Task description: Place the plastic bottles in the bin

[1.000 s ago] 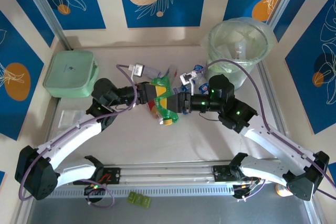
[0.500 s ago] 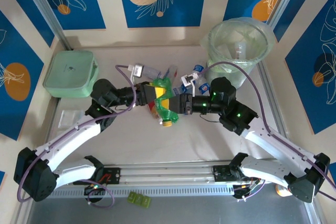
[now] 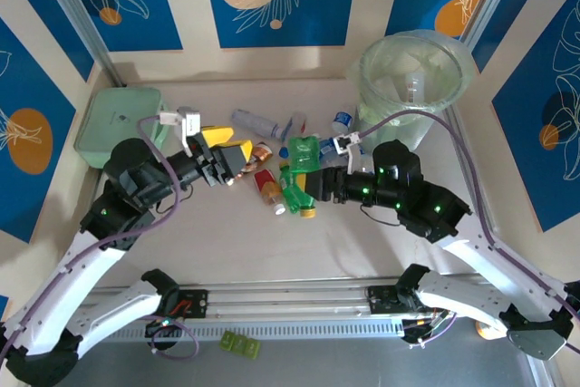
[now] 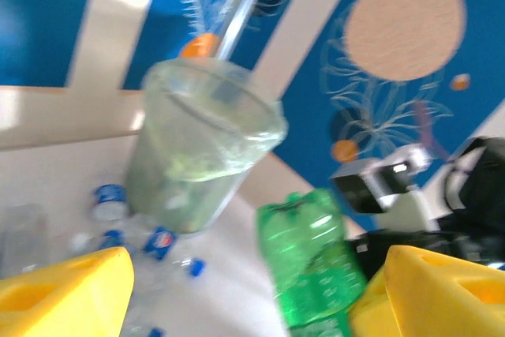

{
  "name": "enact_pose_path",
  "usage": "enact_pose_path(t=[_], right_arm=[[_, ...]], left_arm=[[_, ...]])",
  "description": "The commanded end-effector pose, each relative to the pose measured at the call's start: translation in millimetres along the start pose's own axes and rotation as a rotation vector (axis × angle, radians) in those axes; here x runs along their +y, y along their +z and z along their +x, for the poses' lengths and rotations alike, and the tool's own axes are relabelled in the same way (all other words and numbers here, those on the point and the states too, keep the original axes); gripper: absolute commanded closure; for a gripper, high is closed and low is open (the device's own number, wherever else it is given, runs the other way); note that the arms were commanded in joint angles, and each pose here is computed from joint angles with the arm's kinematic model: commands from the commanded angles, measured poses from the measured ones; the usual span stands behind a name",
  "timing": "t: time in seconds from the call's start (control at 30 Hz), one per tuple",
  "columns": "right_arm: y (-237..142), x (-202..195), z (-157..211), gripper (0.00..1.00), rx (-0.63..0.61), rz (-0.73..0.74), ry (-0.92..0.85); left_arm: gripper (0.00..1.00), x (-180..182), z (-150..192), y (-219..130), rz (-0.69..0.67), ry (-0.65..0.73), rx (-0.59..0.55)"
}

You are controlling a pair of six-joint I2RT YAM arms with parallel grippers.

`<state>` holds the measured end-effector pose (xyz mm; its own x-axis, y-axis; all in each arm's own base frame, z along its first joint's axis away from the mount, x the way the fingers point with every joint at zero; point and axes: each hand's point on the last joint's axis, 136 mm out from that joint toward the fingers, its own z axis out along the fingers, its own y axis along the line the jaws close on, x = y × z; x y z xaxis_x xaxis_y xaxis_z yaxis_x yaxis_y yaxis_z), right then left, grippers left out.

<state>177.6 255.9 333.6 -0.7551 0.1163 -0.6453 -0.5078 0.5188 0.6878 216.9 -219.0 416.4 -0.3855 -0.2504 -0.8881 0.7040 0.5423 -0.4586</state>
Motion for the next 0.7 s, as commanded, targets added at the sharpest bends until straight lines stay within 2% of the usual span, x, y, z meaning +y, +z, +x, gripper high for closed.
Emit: enact_pose_path(t=[0.0,0.13,0.27,0.43,0.57,0.67], right_arm=[[-19.0,-29.8,-11.5,0.53,-0.035,0.216,-0.055],[-42.2,-43.6,-33.9,0.53,-0.061,0.363,-0.09],[-68.7,-56.0,-71.1,0.52,-0.105,0.485,-0.091],[-93.5,-78.2,-131.5,0.52,-0.2,0.633,-0.12],[-112.7,-113.5,-190.7,0.52,-0.273,0.861,-0.188],[-123.6,-131.1,-233.0,0.52,-0.351,0.909,-0.17]], left_arm=[[0.19,48.1,45.2,5.2,-0.213,0.08,0.193],[0.2,46.9,52.4,10.3,-0.184,0.109,0.221],[0.2,53.5,56.4,15.4,-0.193,0.11,0.209],[0.22,57.3,70.9,25.2,-0.173,0.07,0.24],[0.22,60.1,82.2,28.7,-0.16,0.043,0.253],[0.22,60.7,87.3,29.9,-0.15,0.035,0.265]])
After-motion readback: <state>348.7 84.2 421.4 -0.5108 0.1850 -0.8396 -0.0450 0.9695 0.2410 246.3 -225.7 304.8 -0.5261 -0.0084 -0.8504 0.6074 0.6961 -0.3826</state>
